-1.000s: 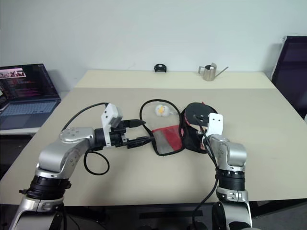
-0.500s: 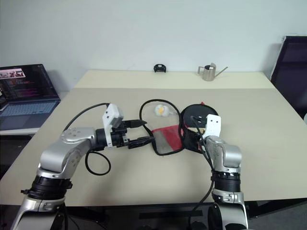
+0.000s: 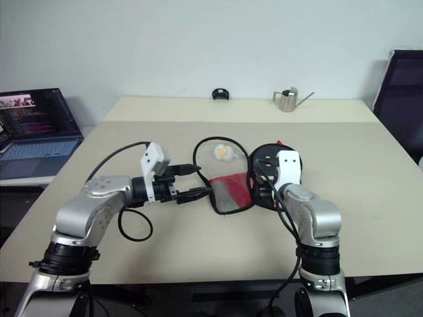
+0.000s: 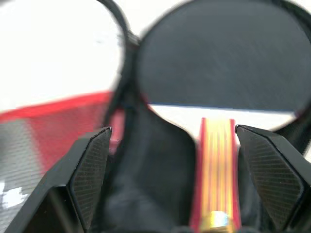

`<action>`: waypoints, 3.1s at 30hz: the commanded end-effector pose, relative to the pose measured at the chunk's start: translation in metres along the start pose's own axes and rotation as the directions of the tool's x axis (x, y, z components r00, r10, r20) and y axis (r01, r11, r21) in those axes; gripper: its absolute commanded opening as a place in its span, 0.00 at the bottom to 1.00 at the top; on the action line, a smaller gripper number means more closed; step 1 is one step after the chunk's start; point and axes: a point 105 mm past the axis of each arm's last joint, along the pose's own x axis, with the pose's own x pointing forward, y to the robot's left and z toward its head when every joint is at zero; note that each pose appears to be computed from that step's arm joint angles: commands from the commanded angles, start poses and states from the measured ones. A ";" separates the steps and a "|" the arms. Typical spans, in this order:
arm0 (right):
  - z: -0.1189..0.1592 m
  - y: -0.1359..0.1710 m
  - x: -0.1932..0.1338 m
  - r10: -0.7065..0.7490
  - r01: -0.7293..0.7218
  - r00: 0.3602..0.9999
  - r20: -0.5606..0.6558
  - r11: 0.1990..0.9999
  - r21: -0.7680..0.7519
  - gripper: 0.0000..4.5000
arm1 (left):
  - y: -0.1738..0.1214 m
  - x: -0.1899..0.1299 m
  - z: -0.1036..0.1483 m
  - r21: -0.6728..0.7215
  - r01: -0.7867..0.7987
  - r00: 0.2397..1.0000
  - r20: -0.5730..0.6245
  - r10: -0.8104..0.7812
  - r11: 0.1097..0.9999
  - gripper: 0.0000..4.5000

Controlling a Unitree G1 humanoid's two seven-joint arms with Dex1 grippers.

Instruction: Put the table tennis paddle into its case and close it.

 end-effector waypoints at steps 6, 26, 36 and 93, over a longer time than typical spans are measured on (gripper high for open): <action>0.024 -0.011 -0.045 0.222 -0.218 0.975 0.010 0.964 -0.154 0.99 | 0.025 -0.006 0.002 0.036 -0.124 0.992 0.006 0.123 0.992 1.00; 0.084 -0.019 -0.104 0.518 -0.468 0.854 0.050 0.806 -0.363 0.99 | 0.077 -0.015 -0.049 -0.008 -0.369 0.919 -0.155 0.364 0.929 1.00; 0.087 -0.018 -0.101 0.532 -0.480 0.844 0.066 0.806 -0.346 0.99 | 0.089 0.018 -0.066 0.021 -0.421 0.887 -0.198 0.416 0.907 1.00; 0.023 -0.108 -0.027 0.045 -0.043 0.999 0.020 0.993 -0.114 0.99 | 0.031 0.050 0.021 0.014 0.036 0.990 0.138 -0.037 0.999 1.00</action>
